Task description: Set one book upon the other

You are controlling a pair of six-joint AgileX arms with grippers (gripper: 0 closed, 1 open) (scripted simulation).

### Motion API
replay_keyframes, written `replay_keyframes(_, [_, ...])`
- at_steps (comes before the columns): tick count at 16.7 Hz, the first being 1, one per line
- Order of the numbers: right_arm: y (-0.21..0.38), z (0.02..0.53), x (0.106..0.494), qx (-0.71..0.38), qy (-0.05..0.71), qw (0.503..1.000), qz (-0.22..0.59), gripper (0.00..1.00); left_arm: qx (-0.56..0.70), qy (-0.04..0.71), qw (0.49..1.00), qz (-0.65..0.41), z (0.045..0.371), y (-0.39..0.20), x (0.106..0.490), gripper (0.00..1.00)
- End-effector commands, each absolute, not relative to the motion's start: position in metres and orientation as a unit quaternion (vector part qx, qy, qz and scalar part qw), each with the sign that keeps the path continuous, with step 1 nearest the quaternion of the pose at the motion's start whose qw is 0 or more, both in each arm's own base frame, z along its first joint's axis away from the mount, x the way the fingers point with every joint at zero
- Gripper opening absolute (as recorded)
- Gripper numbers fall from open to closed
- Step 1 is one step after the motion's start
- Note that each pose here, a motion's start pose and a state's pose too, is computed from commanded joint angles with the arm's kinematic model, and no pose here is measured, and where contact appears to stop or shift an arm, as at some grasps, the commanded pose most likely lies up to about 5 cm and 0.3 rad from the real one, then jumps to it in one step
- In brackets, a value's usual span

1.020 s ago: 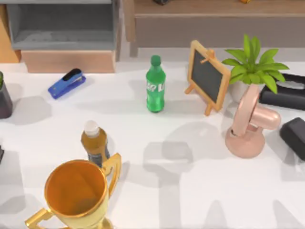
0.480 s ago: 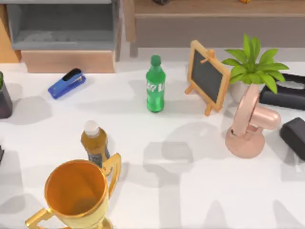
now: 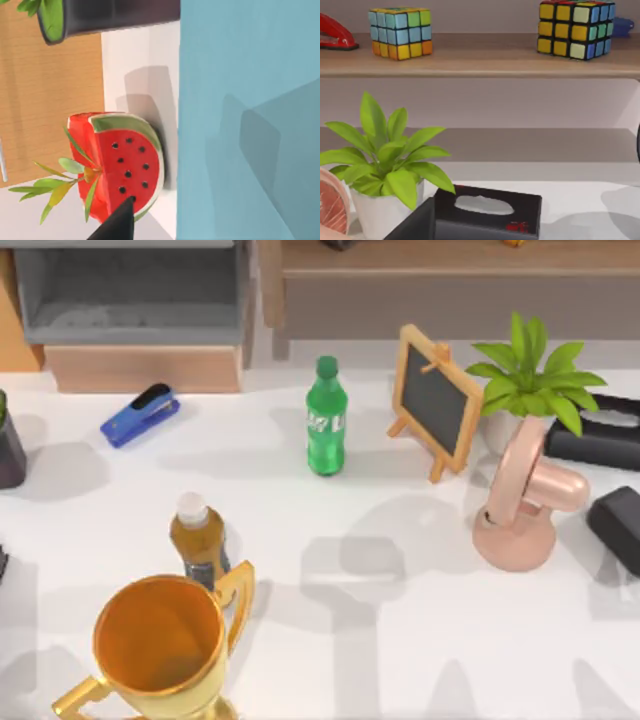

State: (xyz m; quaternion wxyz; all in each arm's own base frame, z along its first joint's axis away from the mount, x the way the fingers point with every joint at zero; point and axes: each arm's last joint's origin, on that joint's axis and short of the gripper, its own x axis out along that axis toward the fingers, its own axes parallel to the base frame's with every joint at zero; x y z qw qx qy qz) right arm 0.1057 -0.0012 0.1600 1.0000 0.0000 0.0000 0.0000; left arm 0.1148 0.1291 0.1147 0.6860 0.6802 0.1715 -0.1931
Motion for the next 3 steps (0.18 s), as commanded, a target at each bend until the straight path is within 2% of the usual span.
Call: replay_keyframes(3, [-0.0012, 0.1600, 0.1057, 0.000, 0.000, 1.000, 0.000, 1.00, 0.680, 0.171, 0.686, -0.193, 0.1147, 0.1291, 0.1148, 1.00])
